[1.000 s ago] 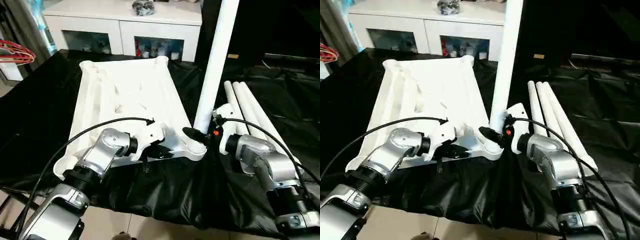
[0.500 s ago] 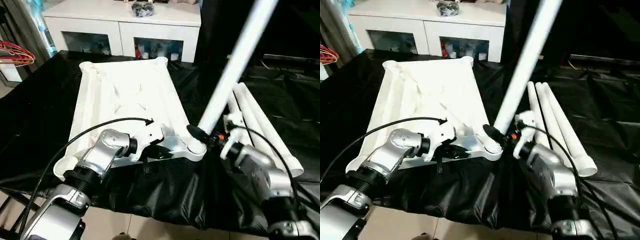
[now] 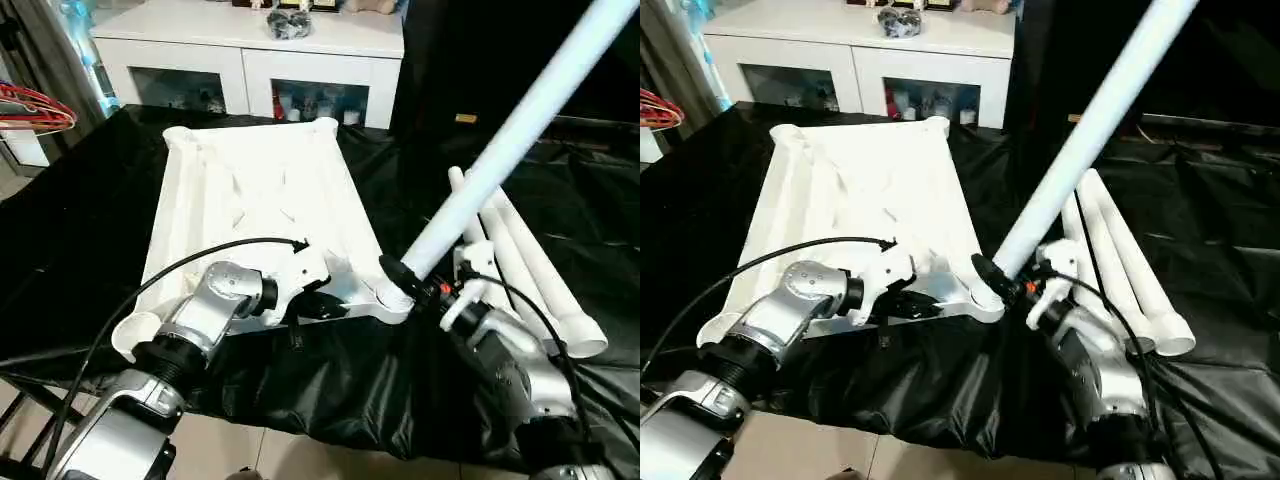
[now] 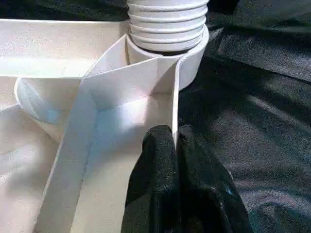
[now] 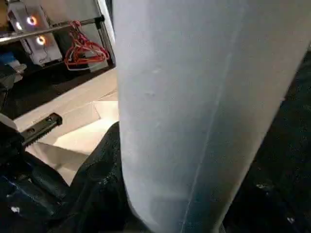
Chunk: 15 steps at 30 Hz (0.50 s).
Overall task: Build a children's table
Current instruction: Insert table leg to table base
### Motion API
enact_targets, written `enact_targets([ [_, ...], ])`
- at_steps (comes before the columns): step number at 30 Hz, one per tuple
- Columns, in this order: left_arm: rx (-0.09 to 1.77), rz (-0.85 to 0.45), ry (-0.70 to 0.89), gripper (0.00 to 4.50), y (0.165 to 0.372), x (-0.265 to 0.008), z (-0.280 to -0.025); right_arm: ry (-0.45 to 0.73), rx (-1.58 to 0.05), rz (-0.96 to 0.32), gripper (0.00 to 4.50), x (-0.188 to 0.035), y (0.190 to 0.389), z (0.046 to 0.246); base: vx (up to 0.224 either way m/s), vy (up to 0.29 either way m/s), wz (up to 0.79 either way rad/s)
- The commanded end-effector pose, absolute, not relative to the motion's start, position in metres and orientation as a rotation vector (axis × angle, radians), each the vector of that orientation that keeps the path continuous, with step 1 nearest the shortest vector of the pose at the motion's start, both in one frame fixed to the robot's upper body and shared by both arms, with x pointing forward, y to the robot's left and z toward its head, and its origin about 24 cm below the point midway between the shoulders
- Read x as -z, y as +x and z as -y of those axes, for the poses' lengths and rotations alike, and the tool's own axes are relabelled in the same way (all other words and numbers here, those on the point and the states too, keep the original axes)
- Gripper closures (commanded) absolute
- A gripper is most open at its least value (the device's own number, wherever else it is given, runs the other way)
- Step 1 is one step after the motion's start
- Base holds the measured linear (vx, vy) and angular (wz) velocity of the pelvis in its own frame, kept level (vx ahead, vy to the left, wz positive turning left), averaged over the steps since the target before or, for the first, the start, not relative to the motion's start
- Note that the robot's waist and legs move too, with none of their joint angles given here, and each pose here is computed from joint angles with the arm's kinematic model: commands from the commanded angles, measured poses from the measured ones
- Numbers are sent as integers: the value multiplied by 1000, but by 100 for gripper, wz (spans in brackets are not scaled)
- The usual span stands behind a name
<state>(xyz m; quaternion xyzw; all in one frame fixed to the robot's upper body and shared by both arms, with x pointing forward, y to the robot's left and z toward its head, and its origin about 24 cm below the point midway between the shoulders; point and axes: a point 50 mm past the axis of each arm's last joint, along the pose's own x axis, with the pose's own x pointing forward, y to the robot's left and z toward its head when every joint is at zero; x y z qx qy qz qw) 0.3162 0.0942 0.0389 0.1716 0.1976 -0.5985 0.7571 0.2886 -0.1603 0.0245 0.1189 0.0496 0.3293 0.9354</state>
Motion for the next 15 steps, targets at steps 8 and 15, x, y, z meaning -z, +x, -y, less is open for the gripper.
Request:
enact_targets([
  [8,1248,-360,339,450,323,-47,-101,20,-742,-348,257,2,277,166,0,0,0],
  [15,1257,-365,352,450,322,-46,-103,-40,-877,-375,257,-4,278,161,0,0,0],
])
